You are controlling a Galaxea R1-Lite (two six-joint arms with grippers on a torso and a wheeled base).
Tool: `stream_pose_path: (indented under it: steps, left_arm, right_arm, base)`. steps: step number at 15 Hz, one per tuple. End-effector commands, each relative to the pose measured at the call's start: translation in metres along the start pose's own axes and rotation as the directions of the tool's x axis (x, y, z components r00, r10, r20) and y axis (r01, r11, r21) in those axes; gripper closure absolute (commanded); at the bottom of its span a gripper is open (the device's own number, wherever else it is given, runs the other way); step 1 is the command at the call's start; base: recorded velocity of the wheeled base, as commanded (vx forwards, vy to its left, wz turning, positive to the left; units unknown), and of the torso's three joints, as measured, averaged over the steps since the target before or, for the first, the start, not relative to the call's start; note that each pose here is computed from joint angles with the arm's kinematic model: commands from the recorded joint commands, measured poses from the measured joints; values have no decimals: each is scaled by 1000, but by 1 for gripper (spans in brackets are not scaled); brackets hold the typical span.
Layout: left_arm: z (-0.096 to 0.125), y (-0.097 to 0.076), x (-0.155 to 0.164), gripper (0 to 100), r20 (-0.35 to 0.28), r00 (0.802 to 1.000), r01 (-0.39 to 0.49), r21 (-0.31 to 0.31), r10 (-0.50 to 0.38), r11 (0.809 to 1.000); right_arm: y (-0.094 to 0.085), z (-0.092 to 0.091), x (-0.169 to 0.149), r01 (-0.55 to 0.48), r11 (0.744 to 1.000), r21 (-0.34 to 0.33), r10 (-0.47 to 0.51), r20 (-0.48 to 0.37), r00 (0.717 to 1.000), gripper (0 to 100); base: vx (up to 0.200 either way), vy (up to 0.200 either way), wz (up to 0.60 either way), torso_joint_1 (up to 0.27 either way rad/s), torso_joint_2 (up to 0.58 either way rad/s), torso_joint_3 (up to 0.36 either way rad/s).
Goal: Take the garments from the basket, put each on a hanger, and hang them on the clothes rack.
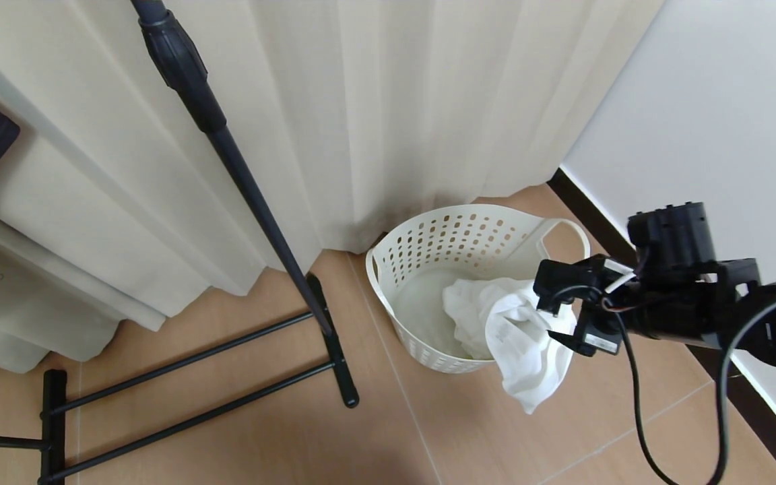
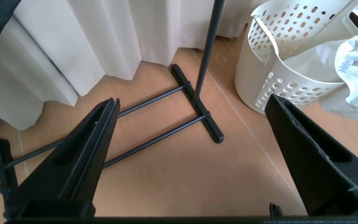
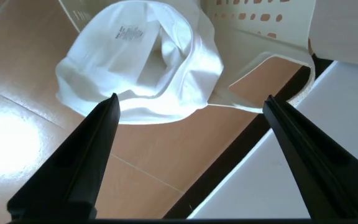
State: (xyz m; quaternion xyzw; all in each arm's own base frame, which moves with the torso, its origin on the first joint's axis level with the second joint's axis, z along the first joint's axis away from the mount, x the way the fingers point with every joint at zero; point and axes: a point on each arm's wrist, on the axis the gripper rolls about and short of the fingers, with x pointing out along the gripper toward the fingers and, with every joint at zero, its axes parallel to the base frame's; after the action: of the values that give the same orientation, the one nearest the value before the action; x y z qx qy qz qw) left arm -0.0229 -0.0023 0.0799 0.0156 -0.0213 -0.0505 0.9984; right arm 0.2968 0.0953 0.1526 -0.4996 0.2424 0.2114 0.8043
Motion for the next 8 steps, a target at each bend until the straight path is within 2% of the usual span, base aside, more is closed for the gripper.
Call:
stream_pose_path:
  steps: [1, 8]
  left_arm:
    - [0, 0, 0, 0, 0, 1000, 0, 0, 0, 1000]
    - [0, 0, 0, 0, 2, 1000, -1, 0, 1, 1000]
  right_arm:
    - [5, 9, 50, -25, 1000, -19, 24, -70, 997, 0]
    - [-9, 26, 112, 84, 996, -19, -86, -168, 982, 0]
  base:
    - [0, 0, 0, 0, 0, 0]
    - [0, 0, 0, 0, 0, 0]
